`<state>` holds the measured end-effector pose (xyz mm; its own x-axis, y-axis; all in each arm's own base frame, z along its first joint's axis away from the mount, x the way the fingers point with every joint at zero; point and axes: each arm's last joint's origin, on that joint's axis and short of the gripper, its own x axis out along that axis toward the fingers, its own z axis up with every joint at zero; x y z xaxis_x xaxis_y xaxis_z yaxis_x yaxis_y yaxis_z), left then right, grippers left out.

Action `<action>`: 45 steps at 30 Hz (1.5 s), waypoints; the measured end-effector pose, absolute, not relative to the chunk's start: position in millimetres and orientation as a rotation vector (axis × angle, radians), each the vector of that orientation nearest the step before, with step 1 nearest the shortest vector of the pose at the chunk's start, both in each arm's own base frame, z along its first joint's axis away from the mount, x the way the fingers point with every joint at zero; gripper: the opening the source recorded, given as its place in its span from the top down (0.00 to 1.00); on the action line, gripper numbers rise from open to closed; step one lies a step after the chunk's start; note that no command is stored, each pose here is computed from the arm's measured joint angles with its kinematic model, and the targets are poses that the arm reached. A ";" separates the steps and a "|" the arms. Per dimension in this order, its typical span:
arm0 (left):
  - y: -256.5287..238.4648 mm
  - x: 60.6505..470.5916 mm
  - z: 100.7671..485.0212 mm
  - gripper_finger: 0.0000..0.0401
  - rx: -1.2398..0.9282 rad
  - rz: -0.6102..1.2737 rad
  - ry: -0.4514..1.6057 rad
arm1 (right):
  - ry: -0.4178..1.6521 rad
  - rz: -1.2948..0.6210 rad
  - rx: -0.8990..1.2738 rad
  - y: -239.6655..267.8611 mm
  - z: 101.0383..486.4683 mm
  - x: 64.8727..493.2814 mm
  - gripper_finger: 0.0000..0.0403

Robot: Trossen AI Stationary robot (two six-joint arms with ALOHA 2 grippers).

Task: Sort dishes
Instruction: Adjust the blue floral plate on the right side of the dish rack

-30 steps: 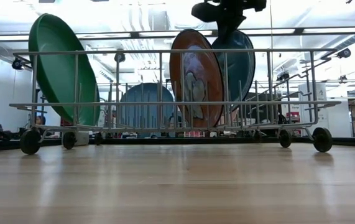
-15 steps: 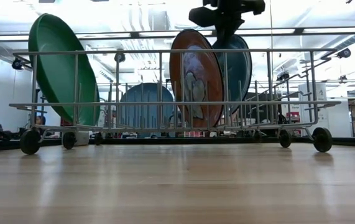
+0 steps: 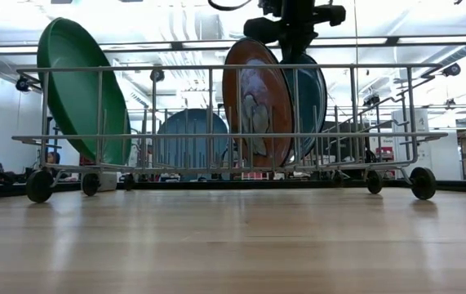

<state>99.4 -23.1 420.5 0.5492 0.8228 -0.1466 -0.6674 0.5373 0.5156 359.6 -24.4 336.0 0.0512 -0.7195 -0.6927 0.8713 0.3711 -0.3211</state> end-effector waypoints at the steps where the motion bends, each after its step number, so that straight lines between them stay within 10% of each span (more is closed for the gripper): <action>1: -23.1 99.4 420.5 0.47 0.430 0.915 0.399 | 0.907 -1.224 0.206 -24.3 336.0 359.6 1.00; 45: -25.1 102.8 419.5 0.47 0.416 0.919 0.393 | 0.903 -1.225 0.415 -19.1 342.8 351.5 1.00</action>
